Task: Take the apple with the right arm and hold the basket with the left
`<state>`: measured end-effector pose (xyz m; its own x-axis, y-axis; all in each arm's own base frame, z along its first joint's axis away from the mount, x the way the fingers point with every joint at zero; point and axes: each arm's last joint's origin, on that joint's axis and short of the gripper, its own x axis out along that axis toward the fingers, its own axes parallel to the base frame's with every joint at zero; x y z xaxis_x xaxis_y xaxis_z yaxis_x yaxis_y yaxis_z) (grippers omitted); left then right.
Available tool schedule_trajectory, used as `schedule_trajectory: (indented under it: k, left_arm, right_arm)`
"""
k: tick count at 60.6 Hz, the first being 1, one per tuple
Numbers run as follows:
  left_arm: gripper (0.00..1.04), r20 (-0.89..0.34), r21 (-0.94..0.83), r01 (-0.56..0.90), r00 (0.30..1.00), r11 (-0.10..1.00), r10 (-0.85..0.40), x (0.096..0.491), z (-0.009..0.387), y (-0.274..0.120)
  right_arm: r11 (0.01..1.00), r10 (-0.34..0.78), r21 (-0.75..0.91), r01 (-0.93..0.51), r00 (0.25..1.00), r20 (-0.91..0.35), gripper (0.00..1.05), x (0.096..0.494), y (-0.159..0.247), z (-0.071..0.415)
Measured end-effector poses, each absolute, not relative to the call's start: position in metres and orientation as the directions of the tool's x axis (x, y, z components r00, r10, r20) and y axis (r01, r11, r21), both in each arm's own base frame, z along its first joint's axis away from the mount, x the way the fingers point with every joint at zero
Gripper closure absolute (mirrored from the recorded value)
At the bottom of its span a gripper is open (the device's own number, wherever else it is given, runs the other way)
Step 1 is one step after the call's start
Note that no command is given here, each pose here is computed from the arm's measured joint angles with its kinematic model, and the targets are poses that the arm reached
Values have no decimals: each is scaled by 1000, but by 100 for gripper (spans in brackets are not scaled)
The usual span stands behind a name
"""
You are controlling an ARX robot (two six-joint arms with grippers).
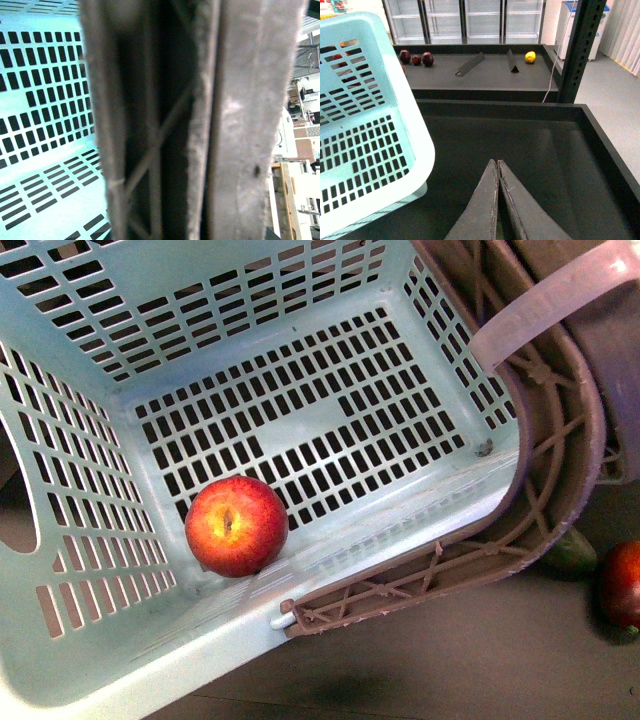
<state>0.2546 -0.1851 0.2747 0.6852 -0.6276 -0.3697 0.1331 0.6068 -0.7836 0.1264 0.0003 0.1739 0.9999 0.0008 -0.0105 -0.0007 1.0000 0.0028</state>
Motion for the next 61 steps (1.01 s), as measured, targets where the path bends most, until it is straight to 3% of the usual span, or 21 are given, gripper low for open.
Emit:
schedule_trajectory:
  k: [61]
  left_arm:
    - [90, -370, -783, 131, 688, 609, -624, 255, 275, -185]
  right_arm:
    - [1000, 1, 3, -1, 1000, 13, 103, 97, 0, 169]
